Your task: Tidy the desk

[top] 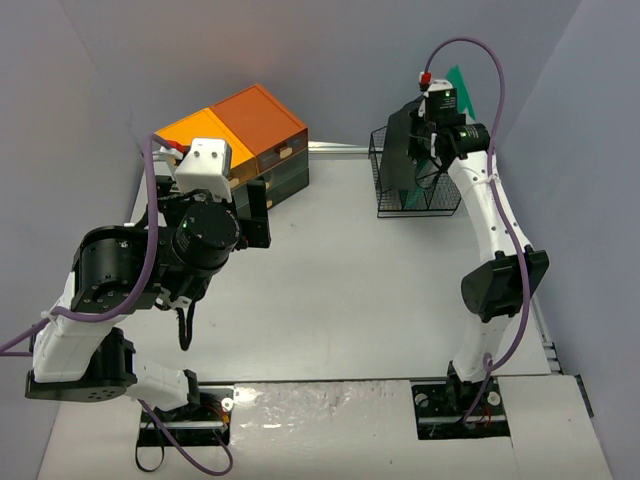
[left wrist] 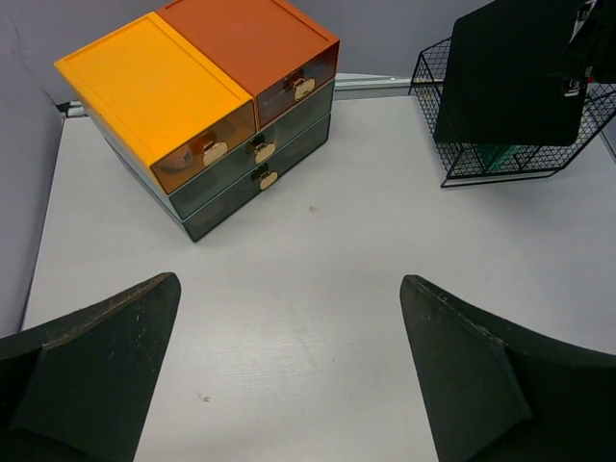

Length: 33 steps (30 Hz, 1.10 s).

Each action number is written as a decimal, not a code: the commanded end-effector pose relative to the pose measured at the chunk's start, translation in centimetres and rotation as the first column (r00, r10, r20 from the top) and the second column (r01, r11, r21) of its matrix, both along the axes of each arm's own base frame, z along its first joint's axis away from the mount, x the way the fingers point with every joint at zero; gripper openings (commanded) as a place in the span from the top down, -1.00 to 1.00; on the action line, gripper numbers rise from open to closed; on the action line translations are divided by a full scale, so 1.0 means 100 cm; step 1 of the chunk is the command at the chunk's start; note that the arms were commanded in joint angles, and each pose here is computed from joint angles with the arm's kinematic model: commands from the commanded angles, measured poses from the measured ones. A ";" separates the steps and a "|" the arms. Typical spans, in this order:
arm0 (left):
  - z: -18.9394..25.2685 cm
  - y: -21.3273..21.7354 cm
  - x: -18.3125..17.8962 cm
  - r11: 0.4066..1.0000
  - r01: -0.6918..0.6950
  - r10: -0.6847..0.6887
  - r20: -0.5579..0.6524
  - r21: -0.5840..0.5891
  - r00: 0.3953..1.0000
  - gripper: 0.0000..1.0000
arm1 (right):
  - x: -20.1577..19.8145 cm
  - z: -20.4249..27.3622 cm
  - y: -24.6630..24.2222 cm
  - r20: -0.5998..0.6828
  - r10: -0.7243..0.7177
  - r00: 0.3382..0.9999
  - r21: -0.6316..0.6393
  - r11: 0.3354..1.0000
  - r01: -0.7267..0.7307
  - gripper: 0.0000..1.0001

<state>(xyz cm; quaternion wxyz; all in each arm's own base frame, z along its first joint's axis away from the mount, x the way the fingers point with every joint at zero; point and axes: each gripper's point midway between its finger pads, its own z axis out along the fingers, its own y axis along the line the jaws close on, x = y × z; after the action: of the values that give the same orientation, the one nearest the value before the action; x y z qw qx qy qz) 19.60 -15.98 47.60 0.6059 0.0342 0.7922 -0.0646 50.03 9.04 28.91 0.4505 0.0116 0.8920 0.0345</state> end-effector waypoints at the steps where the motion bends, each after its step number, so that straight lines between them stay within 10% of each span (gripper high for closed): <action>1: -0.008 0.030 -0.007 0.995 -0.004 0.006 -0.024 0.100 1.000 -0.94 | 0.002 0.002 -0.006 0.006 -0.036 0.999 -0.044 0.998 0.036 0.77; 12: -0.010 0.026 -0.007 0.995 0.019 -0.015 -0.040 0.102 0.999 -0.94 | 0.018 -0.004 -0.009 0.053 -0.097 0.994 -0.033 0.995 0.099 0.68; 22: -0.011 0.023 -0.007 0.994 0.030 -0.025 -0.044 0.106 0.999 -0.94 | 0.025 -0.005 -0.008 0.089 -0.128 0.988 -0.013 0.991 0.130 0.00; 33: -0.013 0.017 -0.005 0.992 0.040 -0.035 -0.046 0.116 0.998 -0.94 | 0.009 0.046 -0.003 0.211 -0.151 0.966 0.033 0.989 0.147 -0.17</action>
<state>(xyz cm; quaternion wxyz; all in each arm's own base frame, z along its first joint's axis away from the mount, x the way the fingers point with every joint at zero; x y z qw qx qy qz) 19.50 -16.17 47.24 0.5958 0.0549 0.7984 -0.0672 52.09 8.54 25.52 0.4574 0.0584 0.8873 -0.0073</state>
